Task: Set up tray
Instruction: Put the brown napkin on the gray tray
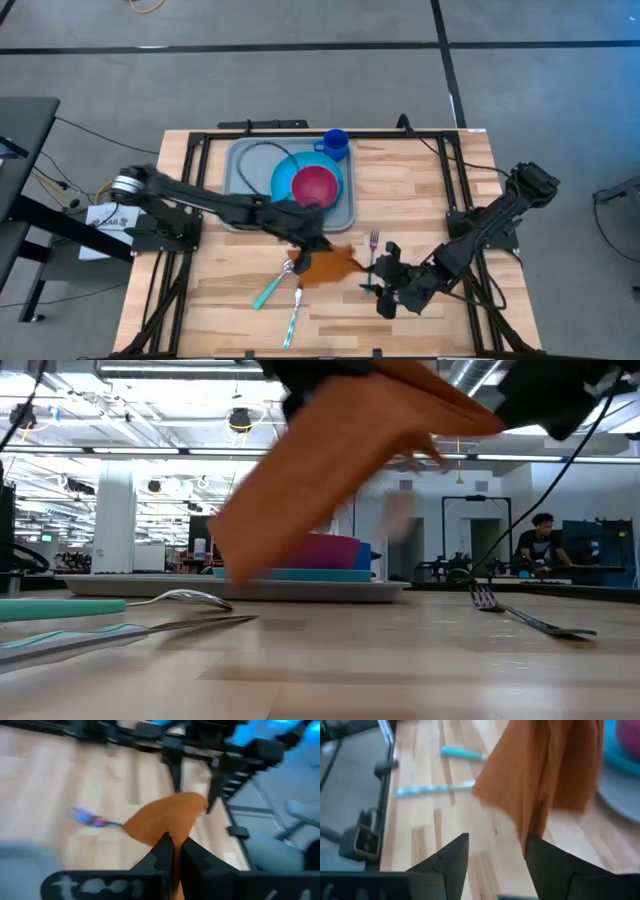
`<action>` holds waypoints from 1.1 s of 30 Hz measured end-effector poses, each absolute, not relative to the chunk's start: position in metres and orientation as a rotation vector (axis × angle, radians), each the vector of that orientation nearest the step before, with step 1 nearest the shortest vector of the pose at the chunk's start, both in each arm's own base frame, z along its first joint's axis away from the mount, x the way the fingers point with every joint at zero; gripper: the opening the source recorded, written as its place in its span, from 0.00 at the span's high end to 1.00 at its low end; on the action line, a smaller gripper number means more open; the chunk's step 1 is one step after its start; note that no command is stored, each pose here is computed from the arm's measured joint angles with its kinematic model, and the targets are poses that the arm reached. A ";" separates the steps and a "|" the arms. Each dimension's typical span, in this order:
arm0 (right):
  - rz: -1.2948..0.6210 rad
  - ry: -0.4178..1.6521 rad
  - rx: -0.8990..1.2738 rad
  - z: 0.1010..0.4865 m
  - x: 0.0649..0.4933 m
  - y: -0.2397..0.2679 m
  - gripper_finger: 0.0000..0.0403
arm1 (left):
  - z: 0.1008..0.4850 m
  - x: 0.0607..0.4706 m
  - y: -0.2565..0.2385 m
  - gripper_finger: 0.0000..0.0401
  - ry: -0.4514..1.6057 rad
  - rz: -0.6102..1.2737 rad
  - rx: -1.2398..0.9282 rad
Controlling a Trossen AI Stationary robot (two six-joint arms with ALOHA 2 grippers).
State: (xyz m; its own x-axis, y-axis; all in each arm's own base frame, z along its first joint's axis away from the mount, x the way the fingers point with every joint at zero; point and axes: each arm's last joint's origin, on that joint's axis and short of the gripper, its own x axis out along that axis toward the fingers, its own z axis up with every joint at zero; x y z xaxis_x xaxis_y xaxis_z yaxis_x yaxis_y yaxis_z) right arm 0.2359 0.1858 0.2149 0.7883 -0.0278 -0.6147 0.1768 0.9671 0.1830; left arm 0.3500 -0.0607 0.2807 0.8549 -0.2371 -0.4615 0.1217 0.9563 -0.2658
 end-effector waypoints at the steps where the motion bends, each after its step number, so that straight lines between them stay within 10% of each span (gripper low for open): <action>1: -0.120 0.636 0.253 0.218 0.236 0.187 0.54 | 0.289 0.341 -0.061 1.00 0.515 -0.148 -0.225; 15: -0.101 0.659 0.257 0.214 0.226 0.196 0.57 | 0.329 0.224 -0.085 1.00 0.524 0.569 -0.164; 33: -0.075 0.690 0.163 0.210 0.216 0.201 0.62 | 0.295 0.198 -0.022 1.00 0.523 1.037 -0.270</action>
